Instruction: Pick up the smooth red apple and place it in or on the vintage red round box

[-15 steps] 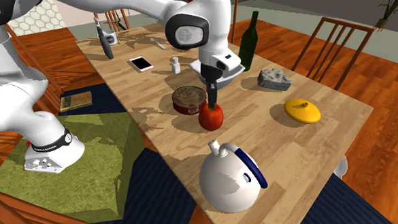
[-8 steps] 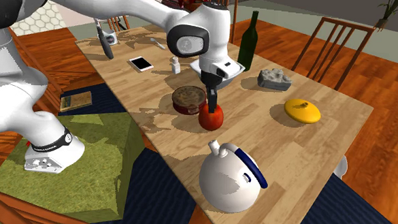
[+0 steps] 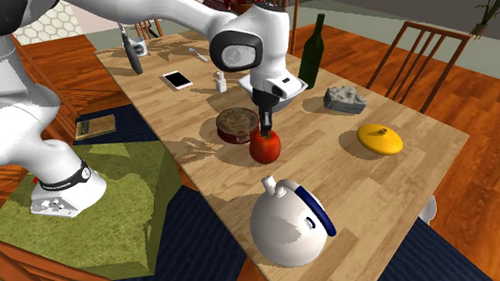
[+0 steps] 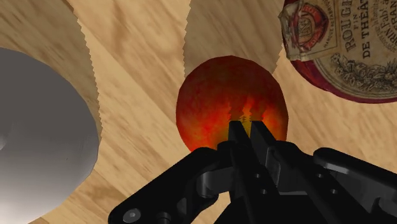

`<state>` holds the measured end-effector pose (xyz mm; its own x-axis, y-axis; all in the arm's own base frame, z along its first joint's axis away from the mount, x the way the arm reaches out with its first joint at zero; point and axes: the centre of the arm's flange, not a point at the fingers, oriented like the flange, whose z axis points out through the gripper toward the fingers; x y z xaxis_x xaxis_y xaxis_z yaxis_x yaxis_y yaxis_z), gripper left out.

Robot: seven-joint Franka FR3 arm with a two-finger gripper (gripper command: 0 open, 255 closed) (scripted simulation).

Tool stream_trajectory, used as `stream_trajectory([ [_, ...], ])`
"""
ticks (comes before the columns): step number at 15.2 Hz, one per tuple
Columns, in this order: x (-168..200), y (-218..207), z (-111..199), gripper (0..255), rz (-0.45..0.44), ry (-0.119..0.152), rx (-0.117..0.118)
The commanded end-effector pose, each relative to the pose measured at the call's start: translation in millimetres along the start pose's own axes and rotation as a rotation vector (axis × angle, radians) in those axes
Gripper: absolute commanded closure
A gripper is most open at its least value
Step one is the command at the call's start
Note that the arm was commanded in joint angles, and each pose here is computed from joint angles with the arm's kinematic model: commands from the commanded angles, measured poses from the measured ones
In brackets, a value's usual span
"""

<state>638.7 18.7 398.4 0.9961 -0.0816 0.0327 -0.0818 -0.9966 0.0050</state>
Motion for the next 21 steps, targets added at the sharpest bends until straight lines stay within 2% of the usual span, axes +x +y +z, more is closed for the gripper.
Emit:
stream_trajectory([
  [1, -0.2, -0.3, 0.8, 255, -0.001, -0.002, 0.0],
  [6, -0.2, -0.6, 1.3, 255, -0.001, -0.002, 0.0],
  [21, 2.4, -0.2, -77.8, 255, -0.001, -0.002, 0.0],
])
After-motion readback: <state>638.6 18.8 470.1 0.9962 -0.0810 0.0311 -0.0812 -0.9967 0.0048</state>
